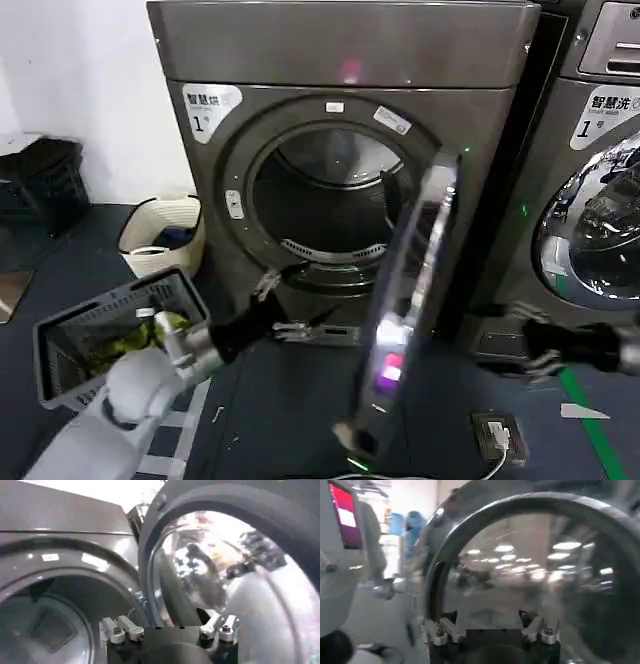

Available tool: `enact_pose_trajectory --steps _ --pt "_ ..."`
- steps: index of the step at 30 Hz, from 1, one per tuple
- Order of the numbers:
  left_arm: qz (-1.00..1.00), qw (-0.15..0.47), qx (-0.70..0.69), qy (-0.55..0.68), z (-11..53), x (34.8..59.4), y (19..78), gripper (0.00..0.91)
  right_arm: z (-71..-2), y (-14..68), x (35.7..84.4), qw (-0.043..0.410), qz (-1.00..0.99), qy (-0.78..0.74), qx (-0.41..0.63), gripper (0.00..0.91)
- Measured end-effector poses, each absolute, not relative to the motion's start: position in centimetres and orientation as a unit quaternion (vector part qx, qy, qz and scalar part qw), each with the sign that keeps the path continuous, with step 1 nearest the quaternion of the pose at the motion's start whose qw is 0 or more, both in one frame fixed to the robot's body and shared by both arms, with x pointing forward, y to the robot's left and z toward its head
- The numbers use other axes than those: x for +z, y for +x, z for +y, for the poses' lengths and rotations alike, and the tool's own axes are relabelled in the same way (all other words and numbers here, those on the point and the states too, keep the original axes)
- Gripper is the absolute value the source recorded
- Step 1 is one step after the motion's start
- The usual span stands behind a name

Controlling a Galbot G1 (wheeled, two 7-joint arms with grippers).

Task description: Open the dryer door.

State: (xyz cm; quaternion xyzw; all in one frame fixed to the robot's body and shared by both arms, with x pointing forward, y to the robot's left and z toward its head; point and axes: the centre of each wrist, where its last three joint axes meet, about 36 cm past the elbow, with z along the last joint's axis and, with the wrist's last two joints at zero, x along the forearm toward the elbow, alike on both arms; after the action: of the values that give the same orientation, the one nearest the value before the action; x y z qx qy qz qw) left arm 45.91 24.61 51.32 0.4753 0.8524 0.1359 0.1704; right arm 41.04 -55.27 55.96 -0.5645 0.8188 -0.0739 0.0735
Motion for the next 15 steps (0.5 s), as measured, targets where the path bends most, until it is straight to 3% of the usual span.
enact_pose_trajectory --steps 15 --pt "0.822 0.175 0.120 0.529 16.8 48.3 48.7 0.907 -64.1 20.9 56.0 0.156 0.947 -0.223 -0.167 0.907"
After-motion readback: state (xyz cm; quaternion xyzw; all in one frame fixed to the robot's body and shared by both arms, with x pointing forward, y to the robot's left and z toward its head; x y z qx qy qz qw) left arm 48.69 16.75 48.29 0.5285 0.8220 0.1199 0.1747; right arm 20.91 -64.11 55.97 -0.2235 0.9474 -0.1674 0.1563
